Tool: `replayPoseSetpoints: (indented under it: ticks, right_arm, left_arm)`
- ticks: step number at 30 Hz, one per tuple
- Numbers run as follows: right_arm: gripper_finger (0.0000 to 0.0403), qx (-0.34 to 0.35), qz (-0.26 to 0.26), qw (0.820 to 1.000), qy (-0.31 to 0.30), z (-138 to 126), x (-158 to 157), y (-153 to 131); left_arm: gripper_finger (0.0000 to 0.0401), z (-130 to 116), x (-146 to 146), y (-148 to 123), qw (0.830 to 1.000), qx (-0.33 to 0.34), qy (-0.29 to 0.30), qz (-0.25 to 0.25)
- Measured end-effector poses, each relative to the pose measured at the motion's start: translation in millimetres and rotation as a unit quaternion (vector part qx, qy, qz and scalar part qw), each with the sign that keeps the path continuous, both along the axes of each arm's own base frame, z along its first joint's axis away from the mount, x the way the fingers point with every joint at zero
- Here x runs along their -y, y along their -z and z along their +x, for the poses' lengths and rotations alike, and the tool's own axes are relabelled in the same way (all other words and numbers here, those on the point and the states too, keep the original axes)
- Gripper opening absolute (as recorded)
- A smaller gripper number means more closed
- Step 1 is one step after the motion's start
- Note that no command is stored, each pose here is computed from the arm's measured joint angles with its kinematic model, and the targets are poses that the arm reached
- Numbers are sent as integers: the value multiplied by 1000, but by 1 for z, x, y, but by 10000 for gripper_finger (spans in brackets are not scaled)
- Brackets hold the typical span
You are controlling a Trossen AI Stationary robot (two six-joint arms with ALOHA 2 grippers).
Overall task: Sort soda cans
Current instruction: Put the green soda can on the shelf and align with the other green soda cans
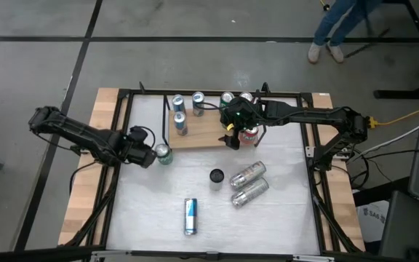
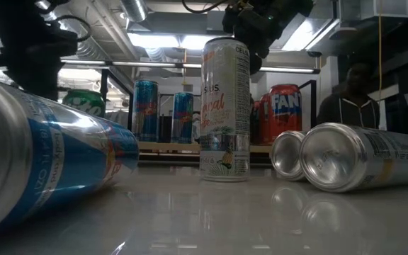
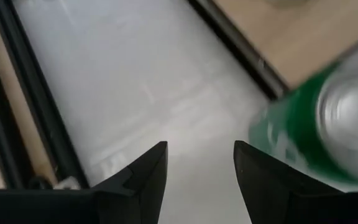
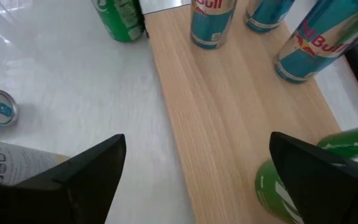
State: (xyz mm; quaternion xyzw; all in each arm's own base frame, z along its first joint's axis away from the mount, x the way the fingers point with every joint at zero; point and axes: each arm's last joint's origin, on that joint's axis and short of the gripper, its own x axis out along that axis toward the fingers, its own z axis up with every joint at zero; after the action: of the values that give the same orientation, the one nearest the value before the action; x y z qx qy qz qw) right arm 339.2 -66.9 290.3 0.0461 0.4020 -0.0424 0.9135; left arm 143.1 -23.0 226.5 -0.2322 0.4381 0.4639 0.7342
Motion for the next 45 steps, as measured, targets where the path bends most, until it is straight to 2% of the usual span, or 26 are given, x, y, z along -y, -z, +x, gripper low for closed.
replayPoseSetpoints:
  ticks: [6, 15, 19, 25, 45]
  right_arm:
    - [388, 1, 1, 1000, -1, 0, 0, 0]
    - [388, 1, 2, 1000, -2, 0, 0, 0]
    - [388, 1, 2, 1000, -2, 0, 0, 0]
    - [388, 1, 2, 1000, -2, 0, 0, 0]
    - [388, 0, 1, 1000, -1, 0, 0, 0]
  left_arm:
    - [174, 12, -6, 5, 999, 41, 8, 8]
    - [174, 17, 3, 6, 995, 42, 71, -62]
    - [174, 23, 12, 5, 988, 76, 98, -91]
    - [174, 34, 24, -1, 974, 140, 145, -103]
    - [174, 25, 24, 3, 979, 91, 153, -97]
